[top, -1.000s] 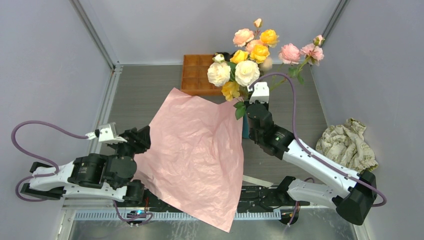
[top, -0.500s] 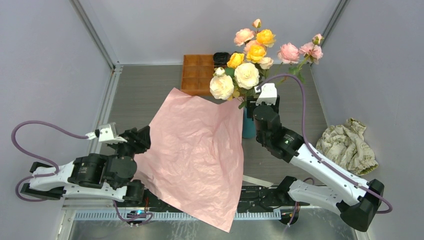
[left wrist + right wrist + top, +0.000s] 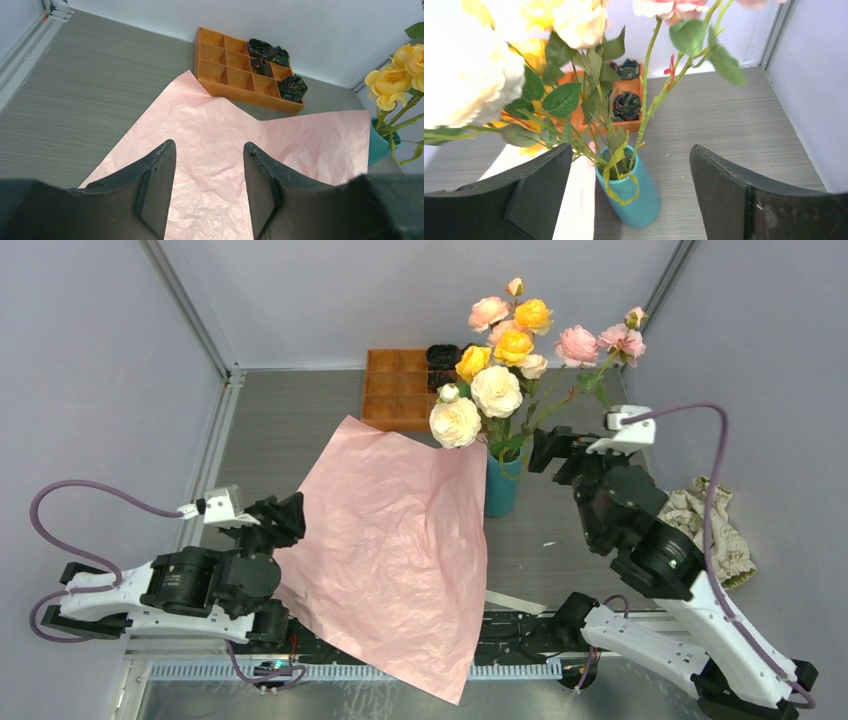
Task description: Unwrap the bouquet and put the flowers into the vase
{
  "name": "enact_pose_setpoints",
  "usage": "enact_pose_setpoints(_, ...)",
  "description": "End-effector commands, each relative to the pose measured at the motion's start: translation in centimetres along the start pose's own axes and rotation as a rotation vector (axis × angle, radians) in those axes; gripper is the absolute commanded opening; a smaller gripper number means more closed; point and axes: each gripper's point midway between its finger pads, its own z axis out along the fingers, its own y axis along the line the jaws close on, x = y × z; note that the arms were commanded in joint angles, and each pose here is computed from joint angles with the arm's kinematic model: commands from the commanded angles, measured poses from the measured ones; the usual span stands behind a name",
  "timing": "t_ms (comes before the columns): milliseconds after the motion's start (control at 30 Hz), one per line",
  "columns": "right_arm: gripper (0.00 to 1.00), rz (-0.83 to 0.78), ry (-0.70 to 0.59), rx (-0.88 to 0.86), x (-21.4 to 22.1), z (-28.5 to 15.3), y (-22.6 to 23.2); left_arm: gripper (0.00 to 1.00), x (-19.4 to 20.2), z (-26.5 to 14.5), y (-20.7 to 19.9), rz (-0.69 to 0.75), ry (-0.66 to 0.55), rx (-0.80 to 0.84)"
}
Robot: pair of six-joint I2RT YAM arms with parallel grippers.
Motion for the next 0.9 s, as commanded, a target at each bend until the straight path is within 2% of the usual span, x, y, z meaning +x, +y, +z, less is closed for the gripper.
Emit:
enact_pose_setpoints(0,0.93,0.153,-0.074,-0.083,-4.5,-3.1,-0.9,0.53,-1.9,0.3,0.5,-0.055,-0.088,-0.065)
enact_pose_setpoints(33,0.99,0.189,-0.097,-0.092,-5.4,-3.9,-1.3,0.53,-1.9,0.3,0.5,-0.054,-0.089,-0.065)
enact_pose_setpoints(133,1.0,0.298,-0.175,-0.006,-7.9,-5.8,-4.8,0.53,-2.0,0.3,0.5,-0.056,-0.088,-0.064)
enact_pose_setpoints(333,0.99,0.327,-0.219,0.434,-9.2,-9.3,-14.3,0.53,-2.2,0.2,0.5,-0.059,-0.086,-0.063)
enact_pose_setpoints(533,1.0,0.338,-0.282,0.725,-8.9,-12.6,-19.5,0.53,-2.1,0.2,0.1,-0.051,-0.085,-0.063)
enact_pose_setpoints(867,1.0,0.348,-0.292,0.739,-8.6,-13.1,-20.1,0.53,-2.5,0.2,-0.2,-0.052,-0.078,-0.059)
